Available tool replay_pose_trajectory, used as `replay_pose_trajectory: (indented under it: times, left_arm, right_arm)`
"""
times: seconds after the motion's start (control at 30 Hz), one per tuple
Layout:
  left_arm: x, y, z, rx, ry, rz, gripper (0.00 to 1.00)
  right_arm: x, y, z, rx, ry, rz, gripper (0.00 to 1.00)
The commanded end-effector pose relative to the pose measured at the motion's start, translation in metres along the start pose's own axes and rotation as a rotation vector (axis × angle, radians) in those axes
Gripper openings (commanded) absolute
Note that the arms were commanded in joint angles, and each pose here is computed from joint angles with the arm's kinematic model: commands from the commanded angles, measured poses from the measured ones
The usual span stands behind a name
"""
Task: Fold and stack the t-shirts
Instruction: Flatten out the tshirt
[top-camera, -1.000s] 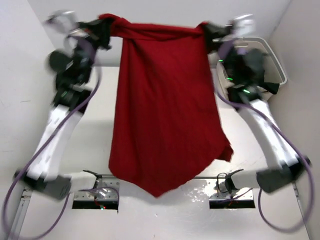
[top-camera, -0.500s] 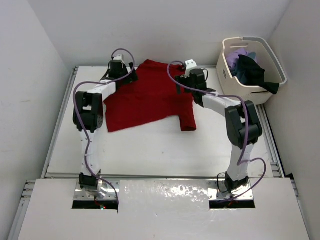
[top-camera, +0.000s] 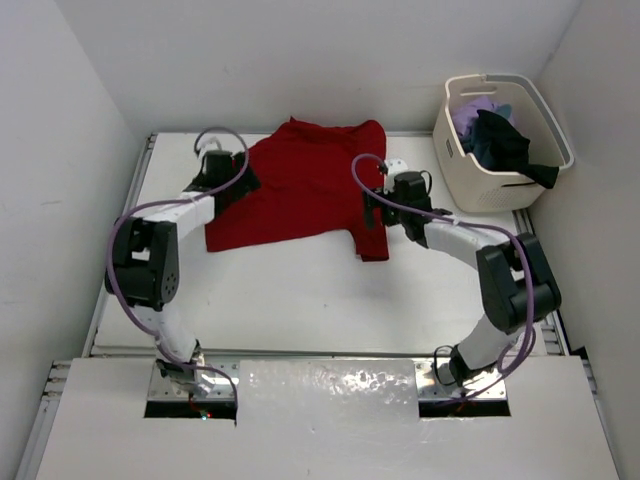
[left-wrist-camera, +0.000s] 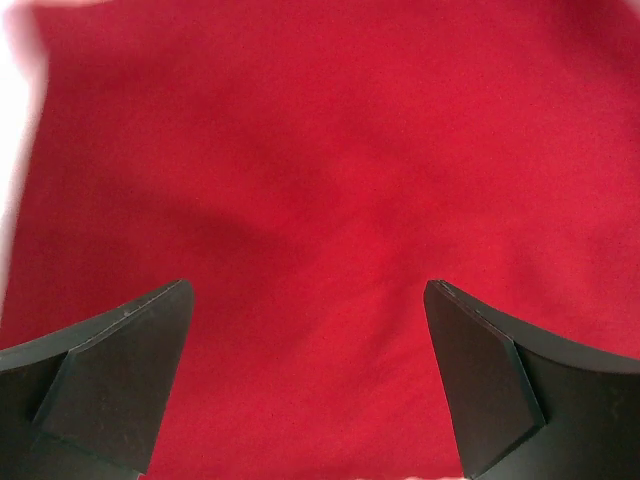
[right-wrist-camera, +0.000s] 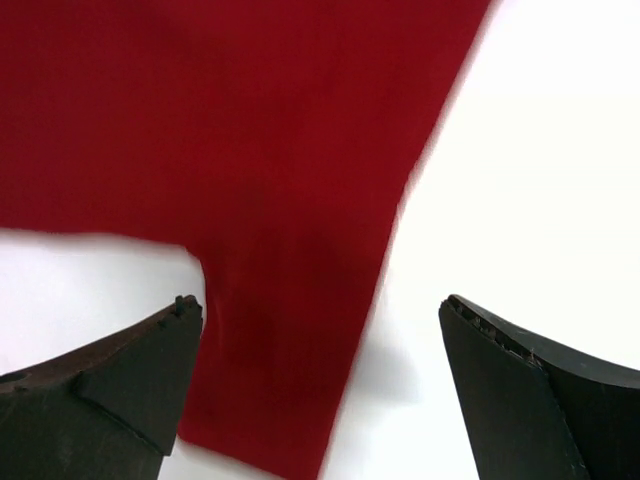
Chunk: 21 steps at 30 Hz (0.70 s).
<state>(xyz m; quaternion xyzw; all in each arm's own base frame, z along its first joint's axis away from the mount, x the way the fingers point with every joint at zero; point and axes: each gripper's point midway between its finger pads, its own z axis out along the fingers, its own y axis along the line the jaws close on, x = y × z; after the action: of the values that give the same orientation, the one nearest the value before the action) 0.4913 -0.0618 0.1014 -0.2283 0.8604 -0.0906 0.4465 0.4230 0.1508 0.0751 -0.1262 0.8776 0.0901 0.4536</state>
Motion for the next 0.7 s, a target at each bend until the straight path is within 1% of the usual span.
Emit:
replay_pose_trajectory:
  times: [0.0, 0.07, 0.13, 0.17, 0.2, 0.23, 0.27, 0.37, 0.4, 0.5, 0.53, 0.57, 0.6, 0.63, 0.67]
  left_arm:
    - [0.017, 0.06, -0.042, -0.253, -0.005, -0.151, 1.0]
    - [0.023, 0.087, -0.06, -0.354, -0.004, -0.193, 1.0]
    - [0.04, 0.12, -0.069, -0.447, 0.032, -0.233, 1.0]
    - [0.047, 0.129, -0.071, -0.459, 0.05, -0.254, 1.0]
    - [0.063, 0.148, -0.073, -0.498, 0.082, -0.276, 1.0]
    - [0.074, 0.152, -0.072, -0.498, 0.108, -0.281, 1.0]
    - [0.084, 0.164, -0.069, -0.509, 0.125, -0.306, 1.0]
    - [0.095, 0.161, -0.057, -0.452, 0.14, -0.332, 0.92]
    - [0.098, 0.159, -0.054, -0.431, 0.151, -0.327, 0.86]
    - [0.104, 0.158, -0.046, -0.412, 0.163, -0.33, 0.81]
    - [0.107, 0.159, -0.043, -0.414, 0.165, -0.328, 0.75]
    - [0.109, 0.155, -0.039, -0.384, 0.166, -0.335, 0.72]
    - [0.111, 0.153, -0.037, -0.372, 0.17, -0.338, 0.67]
    - [0.116, 0.153, -0.034, -0.365, 0.181, -0.338, 0.59]
    - [0.118, 0.146, -0.028, -0.324, 0.195, -0.345, 0.47]
  right_arm:
    - [0.02, -0.01, -0.032, 0.061, 0.068, 0.018, 0.99]
    - [0.03, -0.02, -0.045, 0.117, 0.086, 0.023, 0.99]
    - [0.044, -0.025, -0.055, 0.148, 0.129, 0.028, 0.99]
    - [0.053, -0.024, -0.059, 0.141, 0.147, 0.026, 0.99]
    - [0.063, -0.025, -0.063, 0.142, 0.174, 0.027, 0.99]
    - [0.07, -0.023, -0.066, 0.133, 0.192, 0.024, 0.99]
    - [0.084, -0.023, -0.07, 0.125, 0.217, 0.017, 0.99]
    - [0.107, -0.022, -0.075, 0.119, 0.259, 0.01, 0.99]
    - [0.111, -0.023, -0.076, 0.13, 0.269, 0.003, 0.99]
    - [0.12, -0.021, -0.073, 0.147, 0.272, -0.036, 0.99]
    - [0.123, -0.02, -0.072, 0.149, 0.273, -0.04, 0.99]
    - [0.125, -0.017, -0.07, 0.14, 0.272, -0.035, 0.98]
    - [0.12, -0.015, -0.064, 0.128, 0.239, -0.025, 0.98]
    - [0.125, -0.01, -0.061, 0.109, 0.248, -0.015, 0.97]
    - [0.124, -0.003, -0.054, 0.08, 0.224, 0.002, 0.96]
